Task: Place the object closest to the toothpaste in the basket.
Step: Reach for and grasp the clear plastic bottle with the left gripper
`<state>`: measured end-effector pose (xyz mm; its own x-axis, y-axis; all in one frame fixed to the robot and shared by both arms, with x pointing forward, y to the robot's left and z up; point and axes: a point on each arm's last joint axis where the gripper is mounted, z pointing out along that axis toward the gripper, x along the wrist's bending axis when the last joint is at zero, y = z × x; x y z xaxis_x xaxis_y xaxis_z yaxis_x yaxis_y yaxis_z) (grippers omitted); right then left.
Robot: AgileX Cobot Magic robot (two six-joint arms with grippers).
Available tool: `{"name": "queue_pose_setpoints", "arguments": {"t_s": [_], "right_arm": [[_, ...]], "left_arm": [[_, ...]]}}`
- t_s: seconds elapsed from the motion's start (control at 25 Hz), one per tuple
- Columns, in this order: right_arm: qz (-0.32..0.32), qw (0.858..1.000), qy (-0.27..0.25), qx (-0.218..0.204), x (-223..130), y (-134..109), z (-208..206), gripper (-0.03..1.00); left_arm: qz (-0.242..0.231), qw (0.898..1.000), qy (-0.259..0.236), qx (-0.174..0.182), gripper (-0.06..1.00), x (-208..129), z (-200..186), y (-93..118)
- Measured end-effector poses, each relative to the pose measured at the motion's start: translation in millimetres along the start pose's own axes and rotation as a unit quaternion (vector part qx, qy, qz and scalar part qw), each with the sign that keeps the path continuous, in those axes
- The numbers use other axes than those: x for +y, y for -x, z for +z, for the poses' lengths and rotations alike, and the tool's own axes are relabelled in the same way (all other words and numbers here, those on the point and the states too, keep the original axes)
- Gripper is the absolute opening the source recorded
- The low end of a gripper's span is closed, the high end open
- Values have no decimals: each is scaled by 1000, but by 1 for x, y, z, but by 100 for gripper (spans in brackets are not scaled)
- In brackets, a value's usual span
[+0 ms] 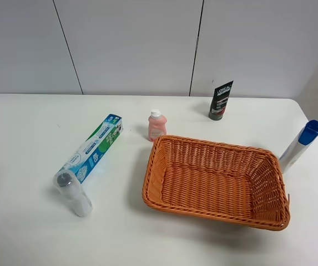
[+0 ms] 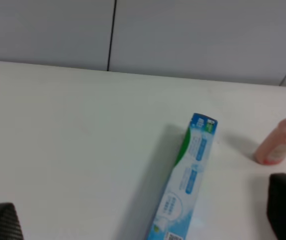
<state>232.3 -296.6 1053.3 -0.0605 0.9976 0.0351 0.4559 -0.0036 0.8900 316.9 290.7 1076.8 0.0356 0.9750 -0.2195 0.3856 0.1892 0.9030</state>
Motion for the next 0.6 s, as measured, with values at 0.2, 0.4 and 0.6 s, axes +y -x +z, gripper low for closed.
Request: {"name": "queue_pose_setpoints", "arguments": {"t_s": [0.2, 0.4, 0.6], "right_arm": [[0, 1000, 0, 0, 0, 0, 0, 99], [0, 1000, 0, 0, 0, 0, 0, 99], [0, 1000, 0, 0, 0, 0, 0, 99]], "left_arm": [[2, 999, -30, -45, 99, -19, 10, 4], [9, 996, -57, -75, 99, -38, 18, 6], [0, 994, -38, -102, 99, -47, 25, 9]]}}
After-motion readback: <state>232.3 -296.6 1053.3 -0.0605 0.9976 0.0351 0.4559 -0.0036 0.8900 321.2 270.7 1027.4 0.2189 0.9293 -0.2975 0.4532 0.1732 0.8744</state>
